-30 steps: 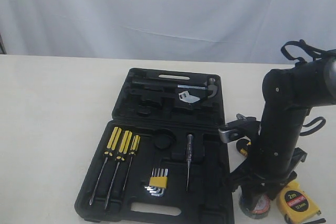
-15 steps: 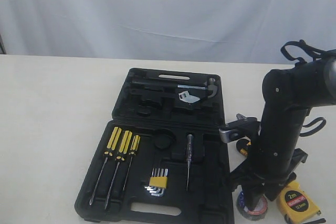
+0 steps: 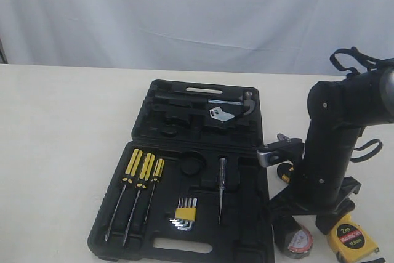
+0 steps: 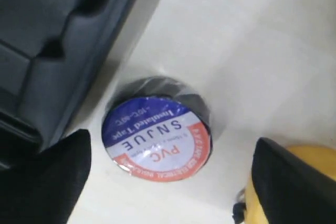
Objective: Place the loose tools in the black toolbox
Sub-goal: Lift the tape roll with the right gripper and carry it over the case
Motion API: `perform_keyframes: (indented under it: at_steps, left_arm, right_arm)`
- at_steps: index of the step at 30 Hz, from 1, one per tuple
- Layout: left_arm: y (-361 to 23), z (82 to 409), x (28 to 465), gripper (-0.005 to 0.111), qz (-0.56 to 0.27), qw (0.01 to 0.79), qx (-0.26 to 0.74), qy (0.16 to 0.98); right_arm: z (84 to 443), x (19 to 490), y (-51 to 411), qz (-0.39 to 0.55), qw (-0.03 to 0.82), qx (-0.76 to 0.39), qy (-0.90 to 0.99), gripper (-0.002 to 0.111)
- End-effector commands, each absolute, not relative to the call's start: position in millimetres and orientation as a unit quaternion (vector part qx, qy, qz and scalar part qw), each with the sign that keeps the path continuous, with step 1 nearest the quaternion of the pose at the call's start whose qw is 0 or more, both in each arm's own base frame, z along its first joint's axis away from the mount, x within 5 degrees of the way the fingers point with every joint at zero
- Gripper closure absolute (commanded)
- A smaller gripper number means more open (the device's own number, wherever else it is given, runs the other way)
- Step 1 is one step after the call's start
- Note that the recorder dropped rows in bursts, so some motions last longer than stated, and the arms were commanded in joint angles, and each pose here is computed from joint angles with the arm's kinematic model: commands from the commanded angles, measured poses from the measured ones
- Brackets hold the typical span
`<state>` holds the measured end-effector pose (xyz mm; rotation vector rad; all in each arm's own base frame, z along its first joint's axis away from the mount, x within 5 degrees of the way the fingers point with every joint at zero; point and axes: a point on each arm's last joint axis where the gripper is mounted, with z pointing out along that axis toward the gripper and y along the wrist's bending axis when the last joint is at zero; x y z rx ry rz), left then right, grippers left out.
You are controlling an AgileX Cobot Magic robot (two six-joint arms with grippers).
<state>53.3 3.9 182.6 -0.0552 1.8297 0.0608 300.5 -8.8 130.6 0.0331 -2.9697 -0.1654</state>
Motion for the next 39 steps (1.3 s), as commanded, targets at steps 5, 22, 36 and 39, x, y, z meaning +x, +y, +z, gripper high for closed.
perform_keyframes:
  at_steps: [5,22,36,39]
  left_arm:
    - [3.7,182.3,53.4,0.107,0.023,0.611,-0.024,0.791]
    - [3.7,182.3,53.4,0.107,0.023,0.611,-0.024,0.791]
    - [3.7,182.3,53.4,0.107,0.023,0.611,-0.024,0.791]
    - [3.7,182.3,53.4,0.107,0.023,0.611,-0.024,0.791]
  right_arm:
    - [120.4,301.3,-7.5,-0.057,0.091,0.01,-0.994,0.03]
    - [127.5,295.3,-6.1,-0.064,0.118,0.003,-0.991,0.073]
    - [223.6,325.9,-1.1,-0.063,0.026,-0.016,-0.998,0.073]
    - [244.1,340.6,14.0,-0.063,-0.016,0.002,-0.998,0.073]
